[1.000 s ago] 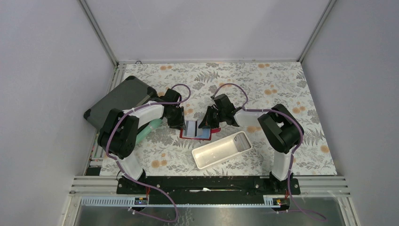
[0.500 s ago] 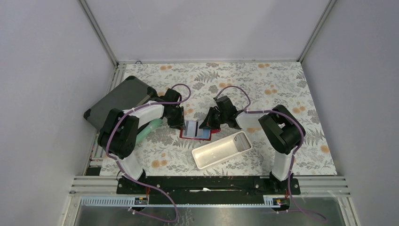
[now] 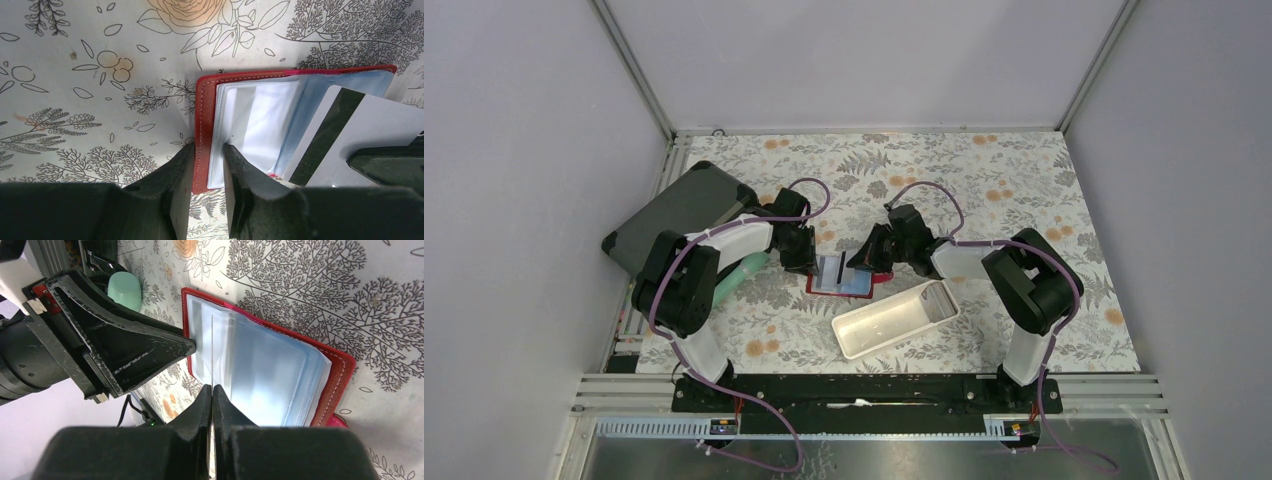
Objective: Put the credit cards into the card holder
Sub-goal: Insert the credit card into the card holder.
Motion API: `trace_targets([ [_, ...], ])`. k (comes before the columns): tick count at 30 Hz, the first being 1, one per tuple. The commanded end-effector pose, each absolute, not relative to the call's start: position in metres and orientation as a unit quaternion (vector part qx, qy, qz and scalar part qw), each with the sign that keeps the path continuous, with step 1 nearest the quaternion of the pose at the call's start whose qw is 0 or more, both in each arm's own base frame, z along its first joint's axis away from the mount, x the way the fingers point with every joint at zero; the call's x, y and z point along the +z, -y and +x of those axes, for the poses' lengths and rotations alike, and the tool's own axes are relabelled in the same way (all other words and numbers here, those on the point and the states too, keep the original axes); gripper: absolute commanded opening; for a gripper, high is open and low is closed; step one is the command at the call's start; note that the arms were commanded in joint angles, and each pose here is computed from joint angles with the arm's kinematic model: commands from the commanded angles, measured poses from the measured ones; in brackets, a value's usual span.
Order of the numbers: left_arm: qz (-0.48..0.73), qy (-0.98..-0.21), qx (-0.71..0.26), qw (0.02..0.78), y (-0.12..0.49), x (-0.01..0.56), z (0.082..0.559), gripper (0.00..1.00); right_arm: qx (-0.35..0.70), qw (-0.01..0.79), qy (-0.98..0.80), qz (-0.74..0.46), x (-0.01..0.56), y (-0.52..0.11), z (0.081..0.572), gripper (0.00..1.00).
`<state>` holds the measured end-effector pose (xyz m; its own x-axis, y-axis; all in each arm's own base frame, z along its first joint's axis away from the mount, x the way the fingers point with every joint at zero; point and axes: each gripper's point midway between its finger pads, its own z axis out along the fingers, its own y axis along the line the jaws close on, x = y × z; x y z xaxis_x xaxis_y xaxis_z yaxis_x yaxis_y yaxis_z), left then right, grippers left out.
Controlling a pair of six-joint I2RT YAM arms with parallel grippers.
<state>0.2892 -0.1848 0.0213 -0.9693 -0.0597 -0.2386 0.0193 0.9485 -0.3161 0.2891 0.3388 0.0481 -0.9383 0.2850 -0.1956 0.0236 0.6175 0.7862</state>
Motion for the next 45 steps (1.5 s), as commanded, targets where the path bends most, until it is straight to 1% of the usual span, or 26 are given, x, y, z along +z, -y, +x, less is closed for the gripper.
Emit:
trace_targets([
  [1, -0.002, -0.98, -0.145, 0.134, 0.183, 0.02, 0.296, 0.29, 0.451, 0.178, -0.87, 0.087, 0.067, -0.346, 0.299, 0.0],
  [8, -0.002, -0.98, -0.144, 0.134, 0.183, 0.021, 0.296, 0.29, 0.423, 0.183, -0.883, 0.09, 0.051, -0.338, 0.299, 0.0],
  [24, -0.001, -0.981, -0.143, 0.131, 0.182, 0.02, 0.295, 0.29, 0.418, 0.171, -0.887, 0.095, 0.034, -0.342, 0.299, 0.0],
  [34, -0.001, -0.981, -0.145, 0.132, 0.183, 0.02, 0.296, 0.29, 0.429, 0.167, -0.882, 0.102, 0.031, -0.346, 0.3, 0.0],
  [45, -0.001, -0.981, -0.145, 0.132, 0.183, 0.02, 0.296, 0.29, 0.445, 0.177, -0.871, 0.108, 0.049, -0.347, 0.301, 0.0],
])
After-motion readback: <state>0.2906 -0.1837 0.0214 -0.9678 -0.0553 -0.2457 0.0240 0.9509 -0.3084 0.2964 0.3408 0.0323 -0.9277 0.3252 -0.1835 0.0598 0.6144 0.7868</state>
